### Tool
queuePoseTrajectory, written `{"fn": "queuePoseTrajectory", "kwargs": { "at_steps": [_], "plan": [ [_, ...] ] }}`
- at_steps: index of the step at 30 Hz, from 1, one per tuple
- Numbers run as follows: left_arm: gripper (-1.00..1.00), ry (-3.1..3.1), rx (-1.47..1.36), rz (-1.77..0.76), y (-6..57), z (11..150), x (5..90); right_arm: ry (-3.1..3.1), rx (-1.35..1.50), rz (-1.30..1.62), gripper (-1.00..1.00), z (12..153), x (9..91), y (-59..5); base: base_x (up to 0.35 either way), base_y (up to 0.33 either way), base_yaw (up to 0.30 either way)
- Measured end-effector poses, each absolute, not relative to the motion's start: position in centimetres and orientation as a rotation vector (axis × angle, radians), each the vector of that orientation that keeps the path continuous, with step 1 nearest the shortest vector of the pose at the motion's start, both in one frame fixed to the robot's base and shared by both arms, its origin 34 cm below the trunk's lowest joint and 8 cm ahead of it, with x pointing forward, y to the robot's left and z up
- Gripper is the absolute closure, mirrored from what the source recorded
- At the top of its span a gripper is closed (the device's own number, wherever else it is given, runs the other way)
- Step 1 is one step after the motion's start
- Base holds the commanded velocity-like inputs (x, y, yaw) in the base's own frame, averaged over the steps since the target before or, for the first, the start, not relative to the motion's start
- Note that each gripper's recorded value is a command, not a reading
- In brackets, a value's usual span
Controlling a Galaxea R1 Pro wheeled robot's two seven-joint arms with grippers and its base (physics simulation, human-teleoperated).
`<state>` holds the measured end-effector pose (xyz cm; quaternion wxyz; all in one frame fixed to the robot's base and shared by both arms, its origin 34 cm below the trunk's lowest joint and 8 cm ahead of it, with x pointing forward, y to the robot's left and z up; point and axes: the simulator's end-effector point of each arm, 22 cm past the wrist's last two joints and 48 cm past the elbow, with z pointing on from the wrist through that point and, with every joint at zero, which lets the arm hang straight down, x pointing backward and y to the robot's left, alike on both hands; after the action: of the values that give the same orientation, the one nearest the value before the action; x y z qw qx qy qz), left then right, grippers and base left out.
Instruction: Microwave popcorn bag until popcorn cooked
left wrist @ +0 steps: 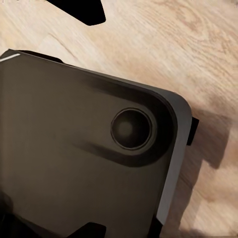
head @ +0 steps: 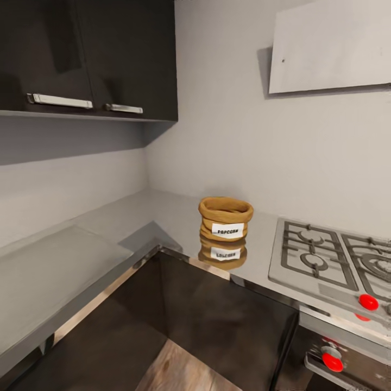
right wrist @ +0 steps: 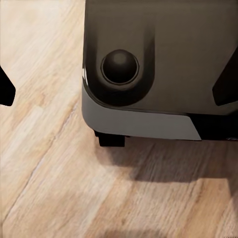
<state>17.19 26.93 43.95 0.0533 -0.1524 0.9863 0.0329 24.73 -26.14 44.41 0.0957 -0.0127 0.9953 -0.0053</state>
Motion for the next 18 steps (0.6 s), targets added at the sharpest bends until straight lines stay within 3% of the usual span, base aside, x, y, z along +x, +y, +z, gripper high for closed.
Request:
{"fn": "queuePoseTrajectory", "kwargs": {
  "at_steps": [9, 14, 18],
  "plan": [
    [-1.0, 2.987, -0.463, 0.102, 26.92, 43.99, 17.6, 2.945, -0.038, -0.015, -1.0, 44.49, 24.98, -26.14, 0.0, 0.0, -0.169],
    [-1.0, 2.984, -0.462, 0.103, 27.02, 44.0, 17.66, 2.945, -0.04, -0.017, -1.0, 44.5, 25.0, -26.22, -0.009, 0.0, -0.03],
    [-1.0, 2.985, -0.464, 0.104, 26.96, 43.99, 17.65, 2.945, -0.041, -0.016, -1.0, 44.48, 25.02, -26.2, -0.204, 0.0, -0.002]
  ]
}}
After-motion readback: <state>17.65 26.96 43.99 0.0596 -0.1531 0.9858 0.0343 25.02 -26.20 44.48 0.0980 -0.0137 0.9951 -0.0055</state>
